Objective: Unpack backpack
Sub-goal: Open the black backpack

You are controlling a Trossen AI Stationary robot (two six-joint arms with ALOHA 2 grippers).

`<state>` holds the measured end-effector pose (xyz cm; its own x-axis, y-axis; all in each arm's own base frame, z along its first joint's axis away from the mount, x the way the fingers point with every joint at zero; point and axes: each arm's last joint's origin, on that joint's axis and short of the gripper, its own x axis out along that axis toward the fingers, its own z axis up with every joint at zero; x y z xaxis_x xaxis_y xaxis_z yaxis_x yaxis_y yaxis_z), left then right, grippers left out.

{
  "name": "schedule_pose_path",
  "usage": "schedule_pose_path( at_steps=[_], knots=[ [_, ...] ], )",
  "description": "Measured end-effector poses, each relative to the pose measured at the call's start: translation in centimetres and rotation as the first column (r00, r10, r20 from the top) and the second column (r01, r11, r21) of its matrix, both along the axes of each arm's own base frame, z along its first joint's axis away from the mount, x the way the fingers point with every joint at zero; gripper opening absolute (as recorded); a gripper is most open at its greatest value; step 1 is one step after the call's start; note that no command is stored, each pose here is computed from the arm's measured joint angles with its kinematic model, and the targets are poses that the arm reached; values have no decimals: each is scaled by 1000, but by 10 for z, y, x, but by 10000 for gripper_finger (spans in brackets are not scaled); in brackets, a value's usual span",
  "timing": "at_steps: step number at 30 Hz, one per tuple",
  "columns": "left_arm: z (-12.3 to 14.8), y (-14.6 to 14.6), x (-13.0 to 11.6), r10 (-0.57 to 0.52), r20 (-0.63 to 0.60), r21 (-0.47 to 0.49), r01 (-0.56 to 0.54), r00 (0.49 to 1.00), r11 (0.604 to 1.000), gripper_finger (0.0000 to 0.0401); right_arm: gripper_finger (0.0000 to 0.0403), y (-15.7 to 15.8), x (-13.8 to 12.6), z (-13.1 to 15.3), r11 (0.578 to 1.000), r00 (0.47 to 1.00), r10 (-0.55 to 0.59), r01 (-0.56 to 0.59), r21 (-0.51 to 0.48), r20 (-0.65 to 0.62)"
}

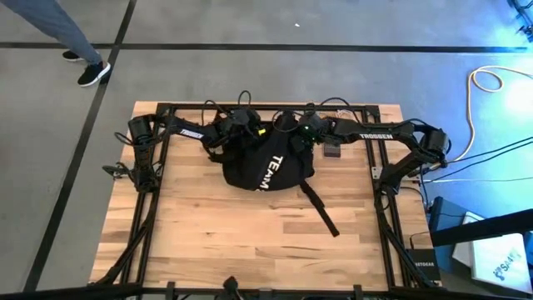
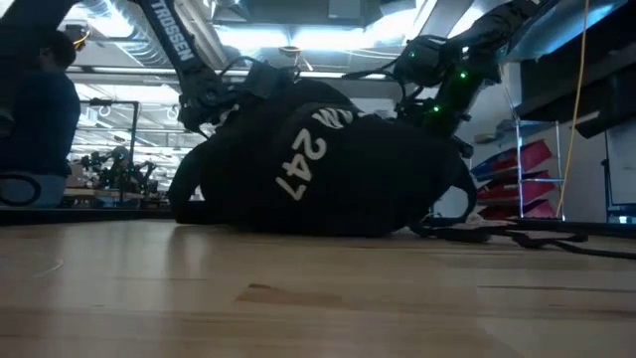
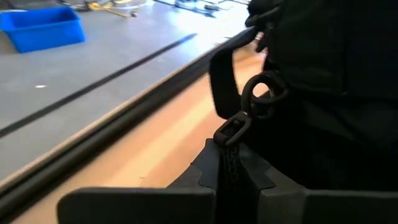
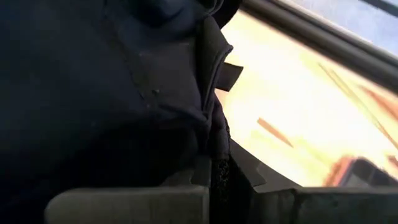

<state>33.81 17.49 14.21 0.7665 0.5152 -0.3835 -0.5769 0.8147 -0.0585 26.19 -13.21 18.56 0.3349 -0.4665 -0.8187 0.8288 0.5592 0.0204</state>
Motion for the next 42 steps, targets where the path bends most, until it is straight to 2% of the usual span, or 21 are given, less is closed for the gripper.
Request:
schedule_pose_path(
  at_steps=[6,10,13,20,23,26,31,34,36,40,42],
  knots=[
    [0,-6,3,-111,46,-77,114,993,991,14,0,2,-4,-3,1000,999,-1,2,23,-45],
    [21,-11,-1,-151,123,-133,167,981,977,42,0,3,-7,-5,1000,997,-4,6,28,-80],
    [46,-16,-9,-186,142,-130,204,972,970,61,0,3,-9,-6,1000,994,-18,19,13,-108],
    [109,-41,-51,-287,-12,-27,287,958,958,94,0,4,-14,-14,1000,989,-28,29,11,-142],
    [124,-59,-72,-344,-110,-18,344,933,939,103,0,5,-16,-17,999,989,-30,32,12,-145],
    [123,-79,-87,-379,-208,-61,375,902,925,105,3,5,-15,-17,1000,990,-28,29,9,-135],
    [119,-109,-100,-462,-283,-131,443,841,887,106,5,5,-15,-17,1000,991,-22,24,16,-131],
    [107,-129,-102,-532,-336,-182,501,777,846,106,2,6,-15,-17,1000,992,-18,20,20,-128],
    [95,-138,-104,-551,-404,-171,531,731,830,106,3,6,-14,-17,1000,992,-15,18,23,-127],
    [66,-143,-102,-430,-479,-85,447,765,890,106,6,6,-15,-17,999,991,-19,23,24,-130],
    [54,-143,-99,-387,-464,-32,422,797,906,106,7,6,-15,-17,999,991,-19,23,25,-131]
  ],
)
